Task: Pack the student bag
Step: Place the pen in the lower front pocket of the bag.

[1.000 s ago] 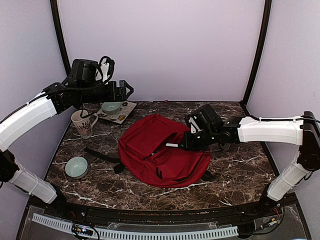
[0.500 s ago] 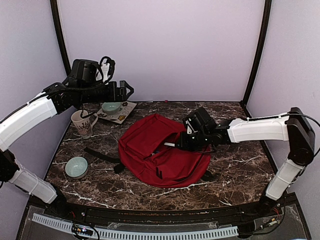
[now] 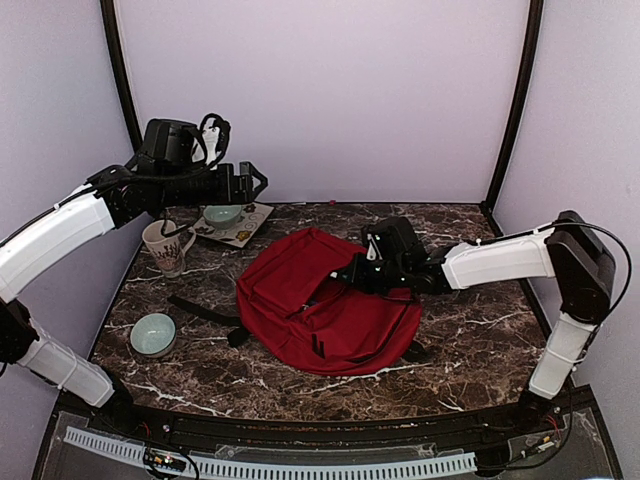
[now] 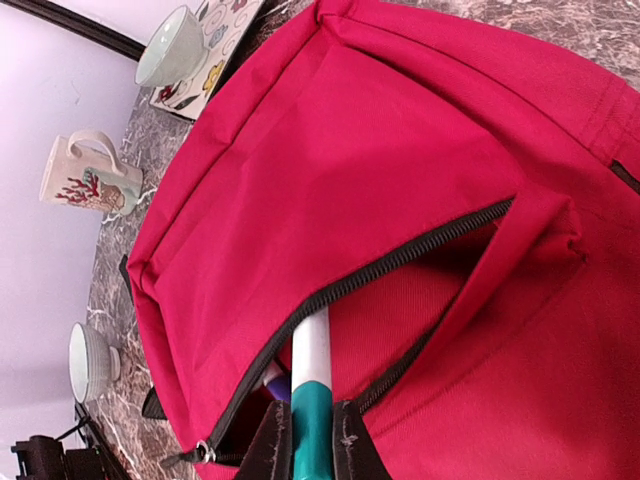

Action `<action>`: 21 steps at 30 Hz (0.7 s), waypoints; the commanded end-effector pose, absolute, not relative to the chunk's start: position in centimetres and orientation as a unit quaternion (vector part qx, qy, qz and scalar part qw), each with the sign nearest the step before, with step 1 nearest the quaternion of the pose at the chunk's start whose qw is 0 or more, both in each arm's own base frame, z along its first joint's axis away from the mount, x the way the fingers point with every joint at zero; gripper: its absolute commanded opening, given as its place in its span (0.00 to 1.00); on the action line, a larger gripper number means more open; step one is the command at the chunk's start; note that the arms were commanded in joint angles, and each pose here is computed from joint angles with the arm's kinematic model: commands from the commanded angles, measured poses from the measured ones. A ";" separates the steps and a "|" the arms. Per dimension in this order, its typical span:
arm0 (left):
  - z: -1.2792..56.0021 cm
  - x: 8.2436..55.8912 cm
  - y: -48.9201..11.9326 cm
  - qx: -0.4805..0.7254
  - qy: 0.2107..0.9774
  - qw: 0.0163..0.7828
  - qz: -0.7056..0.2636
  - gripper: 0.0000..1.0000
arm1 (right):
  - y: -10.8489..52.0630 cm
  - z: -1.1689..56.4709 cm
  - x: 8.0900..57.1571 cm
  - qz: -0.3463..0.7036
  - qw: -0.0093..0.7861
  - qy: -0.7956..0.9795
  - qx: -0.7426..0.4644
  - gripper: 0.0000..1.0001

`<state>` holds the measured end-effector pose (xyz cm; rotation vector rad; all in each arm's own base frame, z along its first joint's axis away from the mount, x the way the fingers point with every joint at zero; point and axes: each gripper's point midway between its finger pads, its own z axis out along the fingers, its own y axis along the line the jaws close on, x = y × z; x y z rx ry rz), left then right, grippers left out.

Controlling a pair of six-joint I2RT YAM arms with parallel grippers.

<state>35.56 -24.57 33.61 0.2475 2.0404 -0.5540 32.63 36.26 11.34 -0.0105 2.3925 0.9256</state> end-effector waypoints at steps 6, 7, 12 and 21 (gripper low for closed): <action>32.2 36.1 -24.6 0.095 0.847 0.473 -0.224 0.95 | 40.5 12.8 35.6 0.424 0.317 0.848 -0.029 0.00; 32.1 36.1 -24.7 0.095 0.847 0.472 -0.225 0.95 | 40.8 12.6 35.7 0.422 0.317 0.849 -0.038 0.00; 31.8 36.6 -25.1 0.094 0.848 0.470 -0.227 0.95 | 41.6 12.1 36.0 0.429 0.321 0.843 -0.056 0.00; 31.2 38.2 -26.8 0.102 0.850 0.460 -0.235 0.94 | 43.5 10.5 36.1 0.441 0.305 0.839 -0.089 0.00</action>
